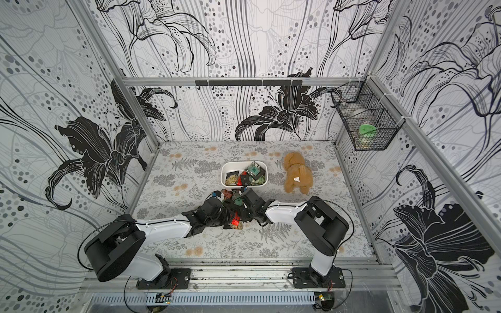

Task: Put the tea bags into the storage box
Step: Pick up the tea bag from the center of the board.

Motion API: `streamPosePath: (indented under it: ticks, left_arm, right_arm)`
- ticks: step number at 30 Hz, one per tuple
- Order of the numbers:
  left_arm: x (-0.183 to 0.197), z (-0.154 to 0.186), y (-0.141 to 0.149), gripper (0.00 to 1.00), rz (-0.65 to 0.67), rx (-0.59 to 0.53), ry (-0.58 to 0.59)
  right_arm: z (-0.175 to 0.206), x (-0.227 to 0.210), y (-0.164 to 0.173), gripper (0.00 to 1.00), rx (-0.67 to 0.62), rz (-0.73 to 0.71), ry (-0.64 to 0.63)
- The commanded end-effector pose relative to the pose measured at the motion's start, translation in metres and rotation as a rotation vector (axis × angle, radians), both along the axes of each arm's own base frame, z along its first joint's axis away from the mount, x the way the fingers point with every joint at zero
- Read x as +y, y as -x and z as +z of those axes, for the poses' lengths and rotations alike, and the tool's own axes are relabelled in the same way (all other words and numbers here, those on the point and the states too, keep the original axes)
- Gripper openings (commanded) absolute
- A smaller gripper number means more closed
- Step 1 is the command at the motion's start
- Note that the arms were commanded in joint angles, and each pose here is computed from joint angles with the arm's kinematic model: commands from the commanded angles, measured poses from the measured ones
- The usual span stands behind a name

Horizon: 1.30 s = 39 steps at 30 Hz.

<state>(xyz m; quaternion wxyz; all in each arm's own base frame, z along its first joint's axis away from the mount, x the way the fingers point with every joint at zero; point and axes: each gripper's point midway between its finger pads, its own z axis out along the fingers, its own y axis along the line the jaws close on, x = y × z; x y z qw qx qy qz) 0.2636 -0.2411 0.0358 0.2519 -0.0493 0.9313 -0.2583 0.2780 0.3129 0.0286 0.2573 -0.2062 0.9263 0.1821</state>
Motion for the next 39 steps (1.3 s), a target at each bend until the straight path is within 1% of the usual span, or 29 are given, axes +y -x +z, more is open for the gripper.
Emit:
streamPosePath:
  ticks: [1,8,13,16,26,33,39]
  left_arm:
    - [-0.009,0.002,-0.003,0.38,-0.021,-0.017,0.032]
    - [-0.004,-0.007,-0.005,0.38,-0.007,0.001,-0.015]
    - [-0.01,-0.008,0.0,0.38,-0.03,0.015,0.007]
    - [-0.008,-0.011,0.002,0.38,-0.024,0.022,-0.002]
    - [-0.009,-0.019,0.007,0.27,-0.028,0.041,-0.024]
    - [-0.007,-0.015,0.009,0.15,-0.021,0.042,-0.039]
    - [-0.004,-0.007,0.015,0.05,-0.025,0.042,-0.041]
  right_arm:
    - [-0.008,0.0,0.006,0.1,0.057,0.004,0.014]
    - [-0.01,0.001,0.011,0.09,0.077,0.02,0.019]
    - [-0.011,0.001,0.012,0.09,0.081,0.026,0.017]
    - [-0.01,0.002,0.012,0.09,0.082,0.028,0.014]
    - [-0.011,0.007,0.014,0.08,0.086,0.047,0.015]
    - [-0.009,0.008,0.015,0.08,0.073,0.054,0.014]
    - [0.002,0.012,0.018,0.08,0.051,0.076,-0.027]
